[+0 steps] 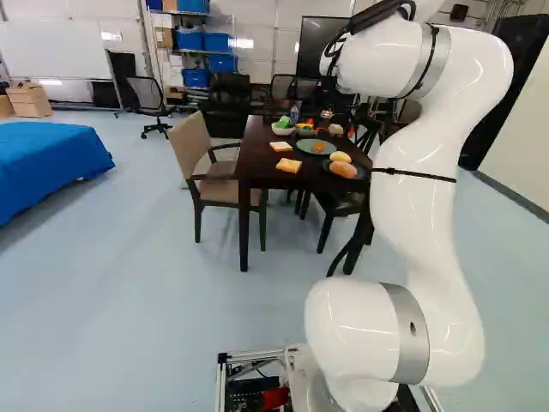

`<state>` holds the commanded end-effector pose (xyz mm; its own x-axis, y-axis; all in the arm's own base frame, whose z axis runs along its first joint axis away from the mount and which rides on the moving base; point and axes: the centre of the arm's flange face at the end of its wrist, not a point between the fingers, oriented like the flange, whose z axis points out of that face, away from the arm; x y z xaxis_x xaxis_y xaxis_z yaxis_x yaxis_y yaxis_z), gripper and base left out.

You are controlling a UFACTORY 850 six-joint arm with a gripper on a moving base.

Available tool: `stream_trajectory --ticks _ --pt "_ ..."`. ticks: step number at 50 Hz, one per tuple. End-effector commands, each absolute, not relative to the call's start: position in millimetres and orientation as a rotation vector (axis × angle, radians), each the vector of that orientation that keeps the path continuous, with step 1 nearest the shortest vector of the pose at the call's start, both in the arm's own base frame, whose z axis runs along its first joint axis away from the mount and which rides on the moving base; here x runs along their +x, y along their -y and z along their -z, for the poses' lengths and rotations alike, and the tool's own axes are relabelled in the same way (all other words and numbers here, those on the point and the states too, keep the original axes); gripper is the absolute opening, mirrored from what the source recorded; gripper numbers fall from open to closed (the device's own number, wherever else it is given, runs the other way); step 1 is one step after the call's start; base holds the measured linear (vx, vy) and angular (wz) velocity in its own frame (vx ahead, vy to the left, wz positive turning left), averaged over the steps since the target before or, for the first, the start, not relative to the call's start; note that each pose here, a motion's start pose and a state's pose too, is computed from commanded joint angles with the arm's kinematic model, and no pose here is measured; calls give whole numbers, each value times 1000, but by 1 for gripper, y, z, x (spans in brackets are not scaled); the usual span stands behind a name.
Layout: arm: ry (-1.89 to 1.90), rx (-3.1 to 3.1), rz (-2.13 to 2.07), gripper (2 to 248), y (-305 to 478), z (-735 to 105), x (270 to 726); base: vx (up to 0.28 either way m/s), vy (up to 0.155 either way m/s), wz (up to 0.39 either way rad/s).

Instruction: Move the croissant to the empty plate

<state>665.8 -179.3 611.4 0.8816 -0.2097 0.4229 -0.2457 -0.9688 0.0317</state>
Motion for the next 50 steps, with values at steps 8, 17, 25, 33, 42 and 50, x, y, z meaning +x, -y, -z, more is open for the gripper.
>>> stream_trajectory --ticks 8,17,25,33,42,50 --pt "359 2965 -652 247 179 -611 666 3 0 1" --pt "359 2965 -652 247 179 -611 666 0 0 0" --pt "359 2965 -652 247 179 -611 666 0 0 0" --pt "359 2965 -654 247 179 -611 666 0 0 0" --pt "356 2963 -662 247 177 -610 664 0 0 0" --pt "351 2961 -675 247 175 -608 663 0 0 0"
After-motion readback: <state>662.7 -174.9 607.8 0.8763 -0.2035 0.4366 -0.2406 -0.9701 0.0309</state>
